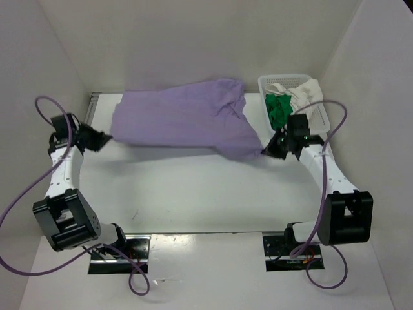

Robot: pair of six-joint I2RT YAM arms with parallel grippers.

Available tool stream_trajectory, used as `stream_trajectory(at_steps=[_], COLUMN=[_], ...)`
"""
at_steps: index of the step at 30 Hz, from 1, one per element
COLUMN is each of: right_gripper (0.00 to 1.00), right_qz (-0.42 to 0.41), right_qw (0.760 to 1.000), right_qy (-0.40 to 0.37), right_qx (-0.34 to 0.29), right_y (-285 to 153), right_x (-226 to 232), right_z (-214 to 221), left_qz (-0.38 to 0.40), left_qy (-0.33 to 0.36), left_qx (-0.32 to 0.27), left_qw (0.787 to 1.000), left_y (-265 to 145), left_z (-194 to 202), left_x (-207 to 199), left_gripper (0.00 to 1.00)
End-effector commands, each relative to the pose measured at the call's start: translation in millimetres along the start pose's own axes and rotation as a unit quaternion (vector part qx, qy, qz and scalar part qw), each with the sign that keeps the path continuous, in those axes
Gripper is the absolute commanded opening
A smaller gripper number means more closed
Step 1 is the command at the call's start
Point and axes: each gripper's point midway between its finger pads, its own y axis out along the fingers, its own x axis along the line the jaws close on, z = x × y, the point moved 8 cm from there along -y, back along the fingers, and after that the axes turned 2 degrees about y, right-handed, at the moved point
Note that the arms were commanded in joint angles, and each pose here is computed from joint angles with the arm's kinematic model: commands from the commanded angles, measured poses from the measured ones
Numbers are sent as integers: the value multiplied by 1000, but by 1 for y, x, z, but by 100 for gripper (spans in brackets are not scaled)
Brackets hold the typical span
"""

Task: Fold and stack the t-shirts
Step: Flatten out the tshirt, then grap the side of the flattened tshirt closest away from the robot with both arms, then fold the flattened tshirt in 1/3 of the way

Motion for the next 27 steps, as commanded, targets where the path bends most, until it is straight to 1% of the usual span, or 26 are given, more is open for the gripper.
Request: stream_trajectory(at_steps=[1, 2, 4, 5, 7, 8, 9, 11, 12, 13, 14, 16, 17, 18, 19, 20, 21, 22, 23, 24, 25, 26, 27], right_gripper=[0, 0, 0, 0, 0, 0, 0, 0, 0, 0, 0, 0, 0, 0, 0, 0, 0, 0, 0, 0, 0, 0, 0], right_qz=[-4, 9, -10, 1, 3, 17, 5, 18, 10, 0, 5, -6, -19, -39, -18, -26, -24, -5, -13, -7, 9, -2, 4], right_qw=[1000, 999, 998, 996, 990, 985, 987, 989, 990, 992, 993, 994, 994, 996, 996, 998, 999, 998, 999, 1000, 999, 1000, 1000], right_qy=[-6, 15, 24, 37, 51, 64, 60, 50, 52, 49, 47, 48, 46, 38, 44, 23, 22, 18, 8, 8, 4, -4, -4], right_qx=[8, 38, 65, 83, 133, 159, 150, 139, 129, 119, 109, 96, 95, 67, 82, 55, 44, 55, 30, 23, 34, 21, 17], right_y=[-10, -6, -9, -11, -14, -34, -47, -54, -58, -58, -53, -34, -27, -20, 1, 5, 13, 33, 35, 42, 61, 63, 70], right_x=[-18, -30, -26, -27, -31, -35, -33, -24, -18, -14, -12, -1, 5, 20, 19, 34, 39, 37, 52, 55, 51, 62, 63], right_z=[34, 53, 66, 73, 91, 112, 117, 116, 110, 105, 100, 83, 76, 57, 51, 29, 18, 14, -7, -15, -17, -31, -35], left_qz=[-72, -96, -121, -137, -142, -142, -146, -139, -132, -129, -111, -108, -95, -93, -93, -80, -79, -72, -70, -65, -64, -64, -72], left_qy=[5, 0, -9, -13, -10, -9, -5, -6, -10, -7, 0, -10, -11, -17, -23, -38, -45, -49, -57, -54, -55, -55, -58], left_qx=[28, 45, 58, 63, 75, 97, 105, 108, 118, 114, 103, 96, 90, 87, 85, 87, 85, 83, 79, 74, 63, 64, 66], left_qw=[997, 994, 991, 988, 987, 985, 984, 984, 984, 985, 988, 989, 991, 992, 992, 992, 992, 993, 993, 994, 994, 994, 994], left_y=[5, 4, -2, -3, -13, -28, -31, -38, -39, -38, -36, -25, -21, -17, -8, -4, 0, 7, 10, 12, 17, 19, 27], left_z=[35, 51, 61, 64, 71, 82, 87, 90, 92, 87, 77, 64, 55, 52, 48, 45, 44, 38, 34, 29, 20, 17, 15], left_x=[56, 74, 94, 103, 110, 109, 112, 108, 107, 103, 93, 87, 79, 78, 80, 75, 76, 73, 70, 67, 63, 62, 66], left_gripper=[0, 0, 0, 0, 0, 0, 0, 0, 0, 0, 0, 0, 0, 0, 0, 0, 0, 0, 0, 0, 0, 0, 0])
